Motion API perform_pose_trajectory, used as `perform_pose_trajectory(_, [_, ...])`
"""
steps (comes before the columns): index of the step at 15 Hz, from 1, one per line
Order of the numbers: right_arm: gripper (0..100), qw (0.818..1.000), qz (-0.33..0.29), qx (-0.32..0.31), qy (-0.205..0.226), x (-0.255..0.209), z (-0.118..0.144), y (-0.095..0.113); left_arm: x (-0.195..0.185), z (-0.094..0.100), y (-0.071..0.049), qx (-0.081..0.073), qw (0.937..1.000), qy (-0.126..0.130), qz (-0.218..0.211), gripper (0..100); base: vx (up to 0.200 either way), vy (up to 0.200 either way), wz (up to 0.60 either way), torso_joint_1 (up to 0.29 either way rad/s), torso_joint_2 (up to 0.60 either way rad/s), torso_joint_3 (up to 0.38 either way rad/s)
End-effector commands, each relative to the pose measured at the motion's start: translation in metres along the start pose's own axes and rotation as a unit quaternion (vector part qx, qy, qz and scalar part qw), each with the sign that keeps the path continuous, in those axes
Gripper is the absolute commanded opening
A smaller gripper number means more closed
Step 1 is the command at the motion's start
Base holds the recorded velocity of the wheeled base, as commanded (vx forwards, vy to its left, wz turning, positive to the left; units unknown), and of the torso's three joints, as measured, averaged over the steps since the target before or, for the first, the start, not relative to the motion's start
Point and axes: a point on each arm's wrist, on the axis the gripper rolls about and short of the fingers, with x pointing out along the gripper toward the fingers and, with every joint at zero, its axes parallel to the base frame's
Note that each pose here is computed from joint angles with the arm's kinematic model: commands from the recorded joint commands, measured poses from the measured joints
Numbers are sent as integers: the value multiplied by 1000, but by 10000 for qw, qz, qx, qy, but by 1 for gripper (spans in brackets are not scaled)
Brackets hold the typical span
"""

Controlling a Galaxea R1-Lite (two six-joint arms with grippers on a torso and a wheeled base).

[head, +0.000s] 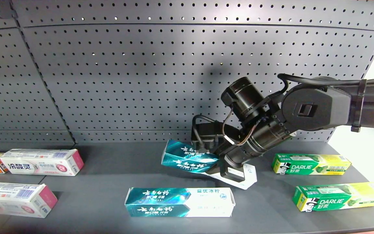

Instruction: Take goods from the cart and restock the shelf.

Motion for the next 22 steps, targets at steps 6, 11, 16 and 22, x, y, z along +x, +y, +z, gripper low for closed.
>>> perform_pose_trajectory(6, [0, 9999, 67, -90, 2, 10, 4, 1, 0, 0, 0, 1, 10000, 8, 0, 100, 0, 0, 0, 0, 0, 0])
perform_pose_trajectory(11, [0, 9999, 97, -112, 17, 19, 6, -1, 0, 0, 0, 1, 10000, 8, 0, 100, 0, 0, 0, 0, 0, 0])
perform_pose_trajectory(16, [0, 9999, 95, -119, 9, 22, 6, -1, 0, 0, 0, 1, 10000, 8, 0, 100, 0, 0, 0, 0, 0, 0])
perform_pose_trajectory(22, [0, 9998, 127, -139, 14, 29, 8, -1, 0, 0, 0, 1, 10000, 8, 0, 100, 0, 0, 0, 0, 0, 0])
